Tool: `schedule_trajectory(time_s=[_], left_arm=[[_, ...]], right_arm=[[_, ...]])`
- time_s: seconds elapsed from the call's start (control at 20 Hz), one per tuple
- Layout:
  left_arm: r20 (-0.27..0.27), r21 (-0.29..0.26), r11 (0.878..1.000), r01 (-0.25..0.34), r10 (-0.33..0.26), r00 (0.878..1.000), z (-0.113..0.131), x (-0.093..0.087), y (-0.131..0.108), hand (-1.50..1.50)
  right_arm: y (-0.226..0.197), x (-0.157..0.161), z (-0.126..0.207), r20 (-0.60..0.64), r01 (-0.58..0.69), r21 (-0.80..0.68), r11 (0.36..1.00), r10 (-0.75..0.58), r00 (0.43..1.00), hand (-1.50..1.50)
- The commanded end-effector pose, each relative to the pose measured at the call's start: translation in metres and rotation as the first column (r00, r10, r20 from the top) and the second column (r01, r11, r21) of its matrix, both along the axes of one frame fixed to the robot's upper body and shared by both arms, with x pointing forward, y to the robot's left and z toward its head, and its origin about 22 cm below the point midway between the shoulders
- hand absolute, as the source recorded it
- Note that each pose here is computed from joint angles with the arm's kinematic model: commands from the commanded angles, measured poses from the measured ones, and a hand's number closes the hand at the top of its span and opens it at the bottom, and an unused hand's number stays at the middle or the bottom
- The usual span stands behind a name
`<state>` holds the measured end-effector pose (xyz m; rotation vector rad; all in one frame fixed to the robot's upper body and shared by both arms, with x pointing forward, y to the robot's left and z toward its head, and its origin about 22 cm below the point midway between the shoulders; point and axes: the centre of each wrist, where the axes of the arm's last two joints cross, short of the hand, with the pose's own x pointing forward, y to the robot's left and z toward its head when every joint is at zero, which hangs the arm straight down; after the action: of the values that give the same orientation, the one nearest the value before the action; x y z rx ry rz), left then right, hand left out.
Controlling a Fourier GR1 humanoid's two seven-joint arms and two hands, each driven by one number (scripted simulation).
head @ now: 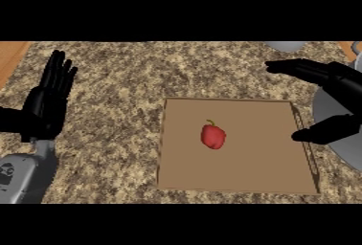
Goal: Pick the bell pepper from the tray and place it in the pot
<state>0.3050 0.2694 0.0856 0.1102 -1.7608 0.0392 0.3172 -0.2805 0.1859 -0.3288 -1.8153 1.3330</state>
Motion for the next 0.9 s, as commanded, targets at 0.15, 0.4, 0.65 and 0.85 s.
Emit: schedule_trajectory(time_s=[0.15, 0.4, 0.65, 0.85], left_arm=[[-0.004, -0.021, 1.0, 0.005, -0.005, 1.0, 0.001, -0.001, 0.012, 0.0], [0.007, -0.011, 1.0, -0.006, 0.006, 1.0, -0.001, 0.007, -0.005, 0.0], [0.003, 0.004, 1.0, -0.007, 0.007, 1.0, 0.008, 0.009, -0.004, 0.0], [0.002, -0.001, 1.0, 0.015, -0.015, 1.0, 0.003, 0.008, -0.007, 0.0]], right_arm=[[0.053, -0.017, 0.011, -0.066, -0.027, -0.326, 0.945, 0.006, 0.998, -1.5], [0.098, -0.025, 0.012, -0.092, -0.013, -0.397, 0.918, -0.026, 0.995, -1.5], [0.121, -0.013, -0.009, -0.17, -0.015, -0.461, 0.887, -0.072, 0.983, -1.5], [0.15, -0.005, -0.018, -0.193, 0.028, -0.491, 0.87, -0.14, 0.971, -1.5]])
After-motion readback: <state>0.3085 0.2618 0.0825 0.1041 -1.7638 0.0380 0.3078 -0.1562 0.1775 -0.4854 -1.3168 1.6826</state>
